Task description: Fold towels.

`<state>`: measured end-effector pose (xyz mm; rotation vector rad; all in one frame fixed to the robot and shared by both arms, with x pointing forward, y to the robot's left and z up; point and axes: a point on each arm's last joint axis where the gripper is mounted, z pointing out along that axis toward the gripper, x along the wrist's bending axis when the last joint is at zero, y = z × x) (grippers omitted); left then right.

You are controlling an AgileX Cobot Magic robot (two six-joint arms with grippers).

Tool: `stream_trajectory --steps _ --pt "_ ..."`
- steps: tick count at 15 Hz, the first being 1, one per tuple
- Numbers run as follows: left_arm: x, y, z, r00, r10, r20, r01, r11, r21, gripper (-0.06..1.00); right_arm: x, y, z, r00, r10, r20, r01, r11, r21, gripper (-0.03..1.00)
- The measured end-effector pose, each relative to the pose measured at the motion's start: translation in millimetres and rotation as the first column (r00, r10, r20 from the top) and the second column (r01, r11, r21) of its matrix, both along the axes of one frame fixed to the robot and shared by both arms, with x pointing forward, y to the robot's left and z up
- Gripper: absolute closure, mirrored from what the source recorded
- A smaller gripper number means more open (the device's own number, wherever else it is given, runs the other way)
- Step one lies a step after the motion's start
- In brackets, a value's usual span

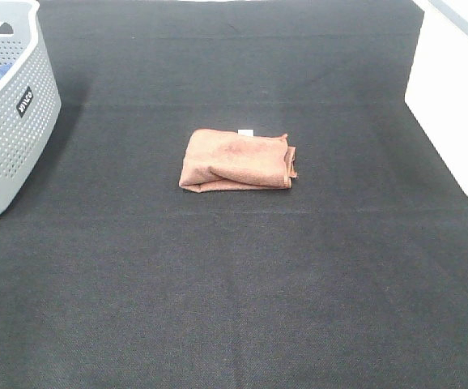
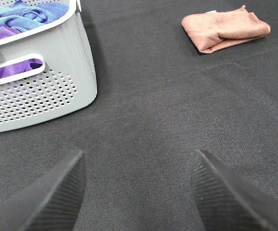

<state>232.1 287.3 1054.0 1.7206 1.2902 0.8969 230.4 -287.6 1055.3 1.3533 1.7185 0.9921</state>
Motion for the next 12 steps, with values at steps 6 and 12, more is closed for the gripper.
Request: stream_trajectory --steps 6,12 --pt "0.0 0.0 0.0 1.0 0.0 0.0 0.0 1.0 0.0 0.33 0.0 0.4 0.1 1.0 0.003 0.0 -0.003 1.0 0.004 0.2" --pt "0.0 0.0 0.0 1.0 0.0 0.0 0.0 1.0 0.0 0.33 0.0 0.5 0.1 1.0 0.003 0.0 -0.003 1.0 0.005 0.2"
